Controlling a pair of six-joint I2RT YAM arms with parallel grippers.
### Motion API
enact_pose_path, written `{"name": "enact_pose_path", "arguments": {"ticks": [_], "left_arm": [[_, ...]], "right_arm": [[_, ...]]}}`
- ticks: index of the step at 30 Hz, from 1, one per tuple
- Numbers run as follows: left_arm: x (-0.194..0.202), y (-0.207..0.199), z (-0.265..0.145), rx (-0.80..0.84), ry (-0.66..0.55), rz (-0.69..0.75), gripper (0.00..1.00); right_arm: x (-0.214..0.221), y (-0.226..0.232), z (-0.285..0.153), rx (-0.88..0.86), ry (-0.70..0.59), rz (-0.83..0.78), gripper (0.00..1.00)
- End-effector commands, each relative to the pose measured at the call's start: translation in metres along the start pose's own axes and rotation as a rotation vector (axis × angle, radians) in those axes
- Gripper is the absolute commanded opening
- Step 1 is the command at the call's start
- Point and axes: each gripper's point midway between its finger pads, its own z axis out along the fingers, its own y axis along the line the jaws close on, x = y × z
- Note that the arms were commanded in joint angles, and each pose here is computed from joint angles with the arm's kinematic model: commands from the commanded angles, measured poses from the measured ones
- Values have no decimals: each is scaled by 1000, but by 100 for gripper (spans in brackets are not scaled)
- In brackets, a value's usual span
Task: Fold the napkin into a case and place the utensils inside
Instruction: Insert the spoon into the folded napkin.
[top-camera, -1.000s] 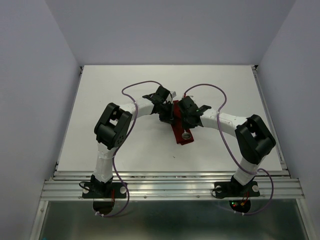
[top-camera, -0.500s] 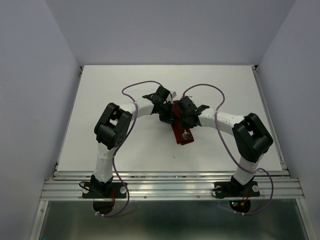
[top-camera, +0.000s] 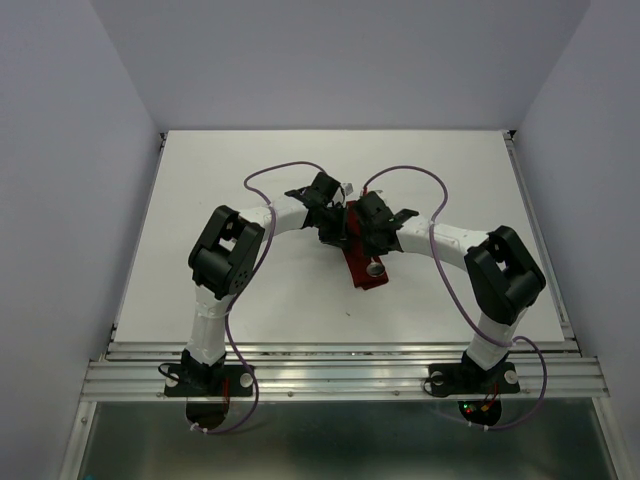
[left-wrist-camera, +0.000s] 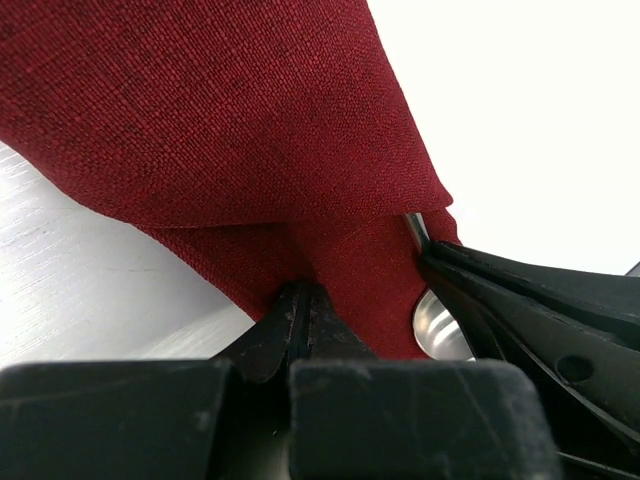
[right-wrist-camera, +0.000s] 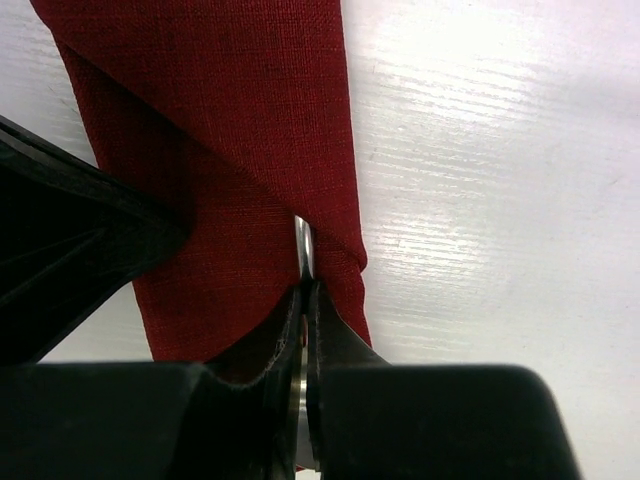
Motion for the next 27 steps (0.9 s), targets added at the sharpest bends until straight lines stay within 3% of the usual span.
{"name": "enact_pose_path", "arguments": {"ticks": [1,13,18,27], "left_arm": [[-5,-6,-1,15,-1,25,0],[-3,-6,-2,14,3,29,0],[-5,-9,-5,23,-4,36,0],[-16,-19,-20,23,-42,57,1]], "right_arm": [[-29,1,-14,12,-88,-34,1],[-27,2,-6,17,-80,-34,3],[-31,6,-12,-5,-90,-14,28],[-41,2,-36,-20,-146,31,45]]}}
